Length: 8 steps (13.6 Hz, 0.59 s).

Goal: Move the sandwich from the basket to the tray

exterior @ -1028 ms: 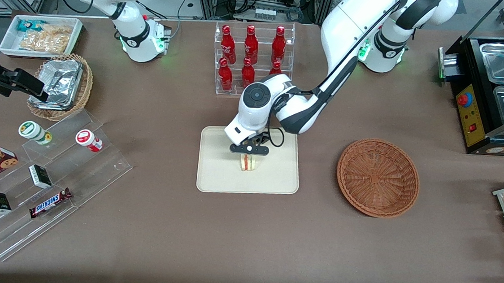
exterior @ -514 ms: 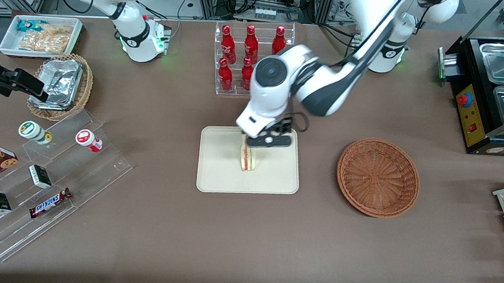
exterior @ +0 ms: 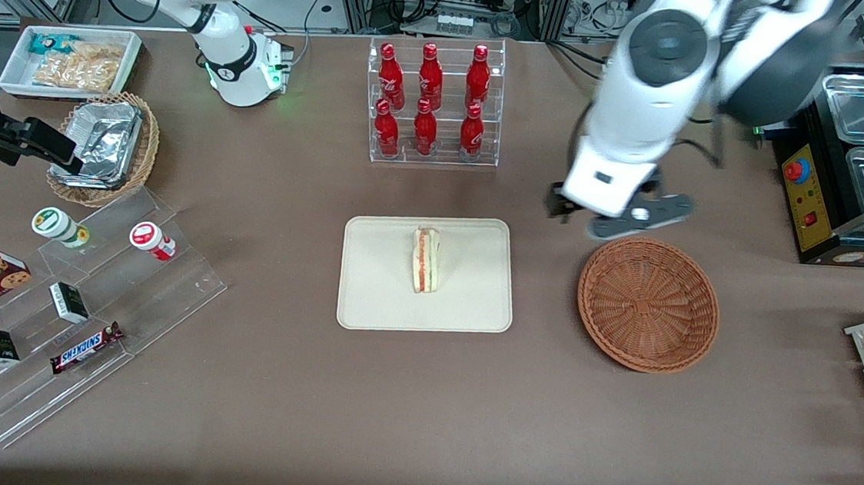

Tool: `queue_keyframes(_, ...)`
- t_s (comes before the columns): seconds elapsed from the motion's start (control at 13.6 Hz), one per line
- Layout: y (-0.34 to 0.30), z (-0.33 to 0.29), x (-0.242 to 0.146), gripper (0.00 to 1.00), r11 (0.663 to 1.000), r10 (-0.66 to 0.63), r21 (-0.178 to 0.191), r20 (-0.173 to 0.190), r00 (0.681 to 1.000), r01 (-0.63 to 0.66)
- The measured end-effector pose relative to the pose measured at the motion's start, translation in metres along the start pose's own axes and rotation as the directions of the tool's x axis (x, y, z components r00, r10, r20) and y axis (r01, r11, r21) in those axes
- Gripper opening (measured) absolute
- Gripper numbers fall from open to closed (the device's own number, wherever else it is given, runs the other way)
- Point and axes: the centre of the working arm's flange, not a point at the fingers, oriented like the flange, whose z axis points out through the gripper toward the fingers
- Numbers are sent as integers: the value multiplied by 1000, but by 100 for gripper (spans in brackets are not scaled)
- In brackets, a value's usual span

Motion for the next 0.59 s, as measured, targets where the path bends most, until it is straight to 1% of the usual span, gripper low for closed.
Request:
queue_keyframes(0.15, -49, -5, 17, 100, 999, 29, 34, 41, 999, -30)
queue_keyframes(0.29, -92, -6, 28, 100, 997, 56, 42, 58, 997, -58)
queue_keyframes(0.44, -129, -4, 31, 100, 994, 94, 47, 72, 993, -97)
queue_keyframes(0.59, -162, -6, 32, 100, 990, 129, 46, 95, 987, -134)
